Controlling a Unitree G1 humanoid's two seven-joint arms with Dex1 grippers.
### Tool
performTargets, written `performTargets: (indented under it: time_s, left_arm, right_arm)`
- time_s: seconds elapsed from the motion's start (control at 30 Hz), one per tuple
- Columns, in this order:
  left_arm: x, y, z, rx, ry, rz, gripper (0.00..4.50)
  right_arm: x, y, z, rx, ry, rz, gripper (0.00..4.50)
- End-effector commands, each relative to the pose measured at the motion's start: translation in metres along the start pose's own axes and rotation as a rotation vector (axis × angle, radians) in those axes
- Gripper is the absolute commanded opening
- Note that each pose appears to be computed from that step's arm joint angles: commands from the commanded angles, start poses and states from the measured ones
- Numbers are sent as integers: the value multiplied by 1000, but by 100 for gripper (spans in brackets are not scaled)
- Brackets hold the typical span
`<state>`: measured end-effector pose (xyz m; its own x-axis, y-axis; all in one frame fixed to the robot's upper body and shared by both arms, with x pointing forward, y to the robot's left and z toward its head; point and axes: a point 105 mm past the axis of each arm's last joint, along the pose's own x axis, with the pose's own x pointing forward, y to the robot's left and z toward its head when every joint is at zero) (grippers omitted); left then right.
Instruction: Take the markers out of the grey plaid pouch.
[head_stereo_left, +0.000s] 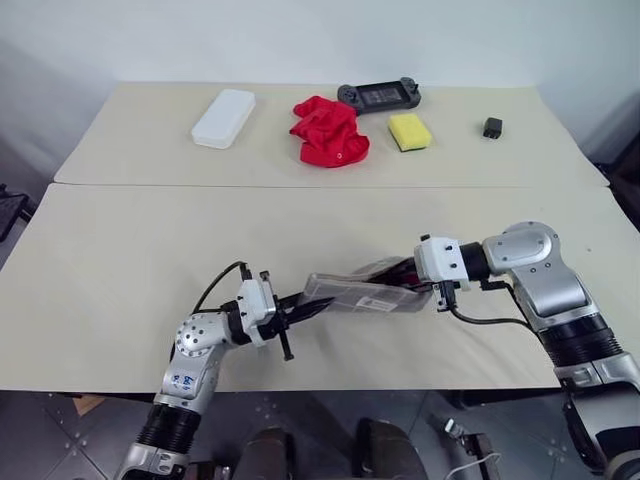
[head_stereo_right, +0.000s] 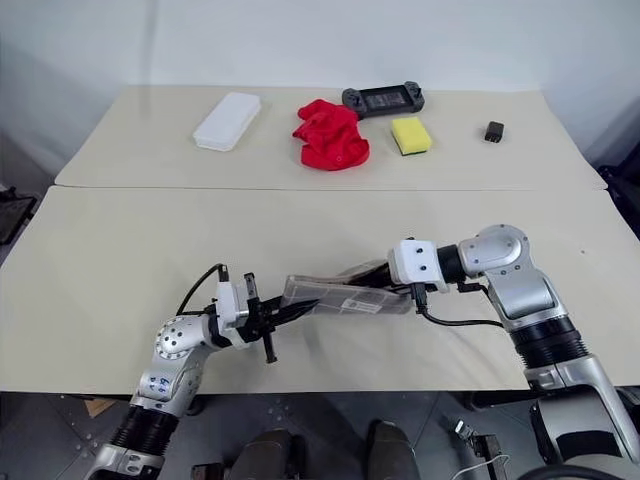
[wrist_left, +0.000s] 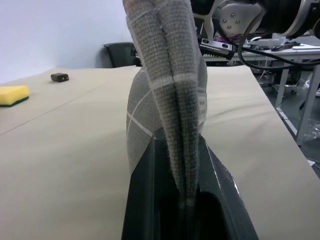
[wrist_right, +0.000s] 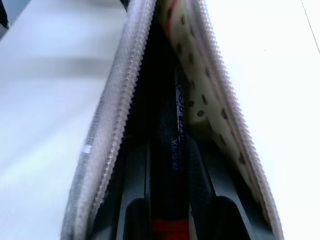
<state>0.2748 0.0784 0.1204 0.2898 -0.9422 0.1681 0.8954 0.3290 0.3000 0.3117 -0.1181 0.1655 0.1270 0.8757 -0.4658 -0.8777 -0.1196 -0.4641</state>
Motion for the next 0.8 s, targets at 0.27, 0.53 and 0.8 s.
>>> performTargets:
  time_s: [0.27,0.53,0.8]
  left_arm:
    - [-18,1,-9,-30,51,37,0]
    - [-19,2,-9,-30,57,36,0]
    - [-23,7,-7,-61,47,62,0]
  right_arm:
    - [-50,-22,13,128,-249,-202,60]
    - [-46,-12,49,229,-415,-106,60]
    - [-76,-21,79,320,-517,-230,60]
